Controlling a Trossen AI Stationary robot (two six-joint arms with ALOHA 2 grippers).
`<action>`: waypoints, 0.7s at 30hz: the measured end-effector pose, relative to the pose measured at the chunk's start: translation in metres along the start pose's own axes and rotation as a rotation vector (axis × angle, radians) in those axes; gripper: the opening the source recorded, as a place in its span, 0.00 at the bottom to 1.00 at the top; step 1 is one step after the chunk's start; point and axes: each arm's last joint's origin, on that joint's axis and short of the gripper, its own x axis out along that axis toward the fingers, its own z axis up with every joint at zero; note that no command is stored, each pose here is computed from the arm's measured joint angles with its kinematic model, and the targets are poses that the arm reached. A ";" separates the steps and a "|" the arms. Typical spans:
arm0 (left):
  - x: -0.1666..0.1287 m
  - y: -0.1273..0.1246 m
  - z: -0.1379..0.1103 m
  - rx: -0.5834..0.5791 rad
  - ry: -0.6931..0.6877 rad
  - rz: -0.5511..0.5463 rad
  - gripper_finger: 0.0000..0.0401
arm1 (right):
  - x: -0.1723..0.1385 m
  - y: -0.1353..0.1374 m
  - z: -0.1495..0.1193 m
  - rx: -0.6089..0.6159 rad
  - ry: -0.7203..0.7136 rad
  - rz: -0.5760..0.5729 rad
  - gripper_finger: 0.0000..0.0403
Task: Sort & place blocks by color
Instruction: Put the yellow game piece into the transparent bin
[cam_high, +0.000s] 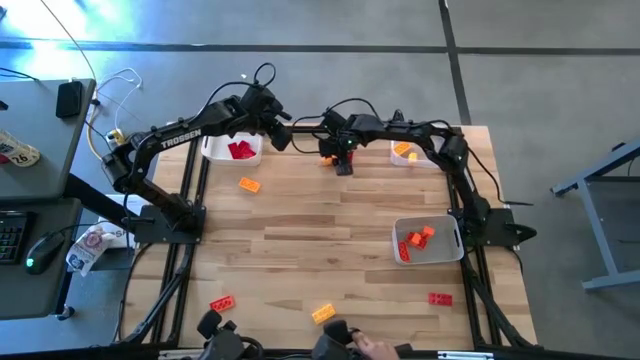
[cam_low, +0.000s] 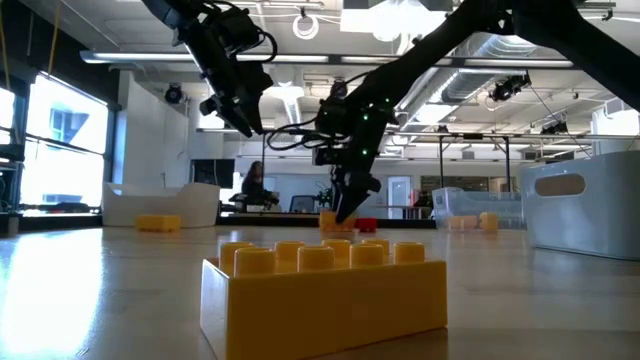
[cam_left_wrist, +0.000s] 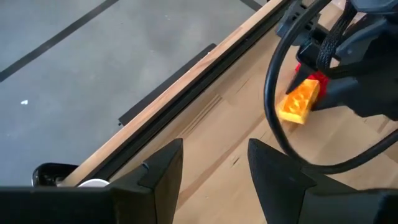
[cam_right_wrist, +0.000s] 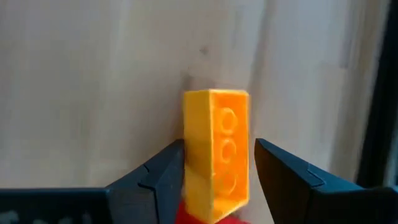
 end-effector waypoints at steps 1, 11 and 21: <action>0.000 0.000 0.000 0.000 0.000 0.001 0.42 | 0.002 -0.001 0.000 0.002 0.009 -0.028 0.45; 0.000 0.000 0.000 0.046 -0.003 0.002 0.42 | 0.004 -0.002 -0.002 0.036 0.053 -0.072 0.41; 0.000 0.000 0.001 0.057 -0.009 -0.001 0.42 | 0.005 -0.001 -0.003 0.128 0.069 -0.055 0.29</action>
